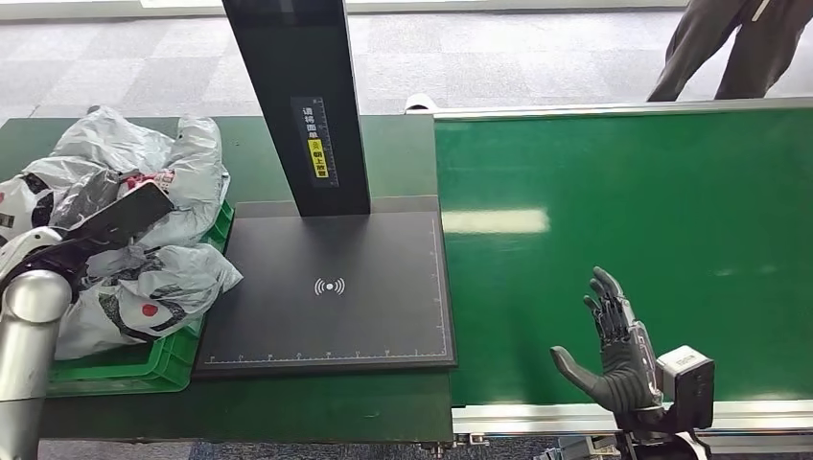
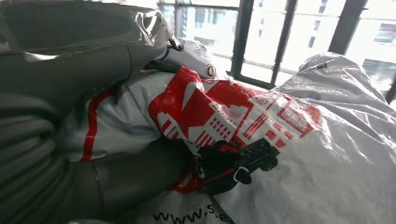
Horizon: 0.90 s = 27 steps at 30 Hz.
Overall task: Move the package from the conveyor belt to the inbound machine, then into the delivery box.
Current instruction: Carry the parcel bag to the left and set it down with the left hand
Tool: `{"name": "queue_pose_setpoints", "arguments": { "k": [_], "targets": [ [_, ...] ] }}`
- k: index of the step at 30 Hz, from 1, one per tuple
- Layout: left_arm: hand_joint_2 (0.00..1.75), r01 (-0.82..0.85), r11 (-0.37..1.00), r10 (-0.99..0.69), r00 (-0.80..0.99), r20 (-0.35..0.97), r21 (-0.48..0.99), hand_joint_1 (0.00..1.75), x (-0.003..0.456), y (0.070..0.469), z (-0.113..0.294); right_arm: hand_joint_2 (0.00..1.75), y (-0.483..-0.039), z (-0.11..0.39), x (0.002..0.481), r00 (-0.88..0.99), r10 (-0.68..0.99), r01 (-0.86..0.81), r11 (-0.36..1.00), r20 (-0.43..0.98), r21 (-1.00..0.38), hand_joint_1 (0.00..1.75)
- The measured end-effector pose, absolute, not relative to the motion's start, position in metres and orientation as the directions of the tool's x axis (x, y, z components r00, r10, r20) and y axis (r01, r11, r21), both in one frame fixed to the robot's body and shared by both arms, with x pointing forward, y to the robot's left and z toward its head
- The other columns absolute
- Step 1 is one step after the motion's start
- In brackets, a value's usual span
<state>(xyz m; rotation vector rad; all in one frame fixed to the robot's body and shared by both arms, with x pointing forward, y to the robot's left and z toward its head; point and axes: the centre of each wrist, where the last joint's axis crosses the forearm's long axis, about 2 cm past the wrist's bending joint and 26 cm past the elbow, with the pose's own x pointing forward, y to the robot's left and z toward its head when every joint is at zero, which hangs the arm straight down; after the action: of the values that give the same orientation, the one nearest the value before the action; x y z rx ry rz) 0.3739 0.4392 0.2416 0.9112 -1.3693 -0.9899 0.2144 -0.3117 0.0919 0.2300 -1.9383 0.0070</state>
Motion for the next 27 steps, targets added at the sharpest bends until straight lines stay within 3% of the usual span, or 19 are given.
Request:
{"name": "queue_pose_setpoints", "arguments": {
  "k": [4,11,25,27],
  "targets": [
    [1.75,0.037,0.151,-0.985,0.088,0.147,0.988,1.75,0.372,0.439,0.238,1.75,-0.315,0.092,0.211,-0.353,-0.138,-0.153,0.984,0.925,0.089,0.00],
    [1.75,0.061,-0.030,-0.960,0.276,-0.045,0.998,1.75,0.368,0.460,0.225,1.75,-0.316,0.093,0.213,-0.358,-0.118,-0.143,0.987,0.926,0.070,0.00],
    [1.75,0.152,-0.008,-0.952,0.302,-0.054,0.988,1.75,0.350,0.475,0.202,1.75,-0.314,0.093,0.214,-0.354,-0.111,-0.142,0.988,0.928,0.064,0.00],
    [1.75,0.154,-0.005,-0.953,0.300,-0.051,0.988,1.67,0.349,0.475,0.201,1.75,-0.314,0.093,0.214,-0.354,-0.112,-0.142,0.988,0.929,0.065,0.00]
  ]
}}
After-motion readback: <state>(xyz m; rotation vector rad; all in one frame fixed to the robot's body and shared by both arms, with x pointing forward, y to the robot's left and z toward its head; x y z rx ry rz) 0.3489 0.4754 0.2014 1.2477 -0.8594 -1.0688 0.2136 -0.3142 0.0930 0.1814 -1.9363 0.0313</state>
